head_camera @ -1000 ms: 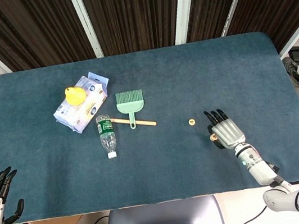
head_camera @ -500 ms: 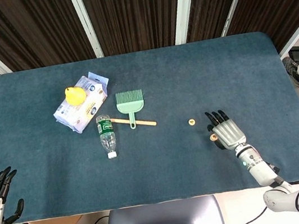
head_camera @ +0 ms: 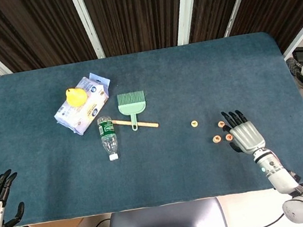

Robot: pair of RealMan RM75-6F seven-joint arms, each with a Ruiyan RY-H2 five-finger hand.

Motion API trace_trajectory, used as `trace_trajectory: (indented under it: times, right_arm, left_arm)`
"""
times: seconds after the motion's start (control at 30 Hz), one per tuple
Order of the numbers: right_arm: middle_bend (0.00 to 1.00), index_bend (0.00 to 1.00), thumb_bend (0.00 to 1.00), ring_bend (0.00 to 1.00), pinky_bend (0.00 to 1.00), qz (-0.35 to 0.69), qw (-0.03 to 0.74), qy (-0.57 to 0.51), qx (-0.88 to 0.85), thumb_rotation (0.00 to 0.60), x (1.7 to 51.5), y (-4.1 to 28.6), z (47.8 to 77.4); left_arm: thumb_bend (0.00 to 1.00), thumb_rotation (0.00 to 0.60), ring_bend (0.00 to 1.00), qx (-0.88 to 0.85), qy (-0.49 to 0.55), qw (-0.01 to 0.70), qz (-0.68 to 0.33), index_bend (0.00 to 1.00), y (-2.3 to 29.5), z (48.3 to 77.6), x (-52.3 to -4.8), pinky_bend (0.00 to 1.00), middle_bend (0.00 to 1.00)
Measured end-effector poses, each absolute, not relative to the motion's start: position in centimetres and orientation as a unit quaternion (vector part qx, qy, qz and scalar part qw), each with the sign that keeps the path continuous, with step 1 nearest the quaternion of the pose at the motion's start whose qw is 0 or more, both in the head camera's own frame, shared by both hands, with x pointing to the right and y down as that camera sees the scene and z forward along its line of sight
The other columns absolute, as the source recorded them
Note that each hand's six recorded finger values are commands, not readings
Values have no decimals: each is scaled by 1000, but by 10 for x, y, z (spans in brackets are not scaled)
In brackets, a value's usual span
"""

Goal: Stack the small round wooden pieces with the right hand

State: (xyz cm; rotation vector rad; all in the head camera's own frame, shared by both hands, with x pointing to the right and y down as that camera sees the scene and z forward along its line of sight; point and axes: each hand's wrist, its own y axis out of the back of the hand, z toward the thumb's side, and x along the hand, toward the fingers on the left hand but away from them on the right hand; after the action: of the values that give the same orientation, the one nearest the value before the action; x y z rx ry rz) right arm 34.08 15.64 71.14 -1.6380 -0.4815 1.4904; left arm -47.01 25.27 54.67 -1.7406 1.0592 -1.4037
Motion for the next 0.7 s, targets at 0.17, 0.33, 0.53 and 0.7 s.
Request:
trace_trajectory:
  times: [0.17, 0.33, 0.53, 0.7]
  right_arm:
    - [44, 495, 462, 0, 0, 612, 409, -188, -650, 600, 354, 156, 722]
    - [45, 516, 462, 0, 0, 617, 402, -182, -651, 600, 354, 153, 732]
    - [45, 539, 462, 0, 0, 615, 400, -183, -655, 600, 348, 149, 738]
    - [45, 571, 462, 0, 0, 616, 401, -180, -654, 600, 347, 150, 740]
  left_arm:
    - [483, 600, 0, -663, 404, 328, -538, 0, 253, 547, -471, 0, 0]
    - [482, 600, 0, -663, 403, 328, -539, 0, 253, 548, -470, 0, 0]
    - [482, 600, 0, -663, 404, 327, -539, 0, 252, 548, -471, 0, 0]
    - [482, 600, 0, -663, 404, 327, -539, 0, 252, 548, -471, 0, 0]
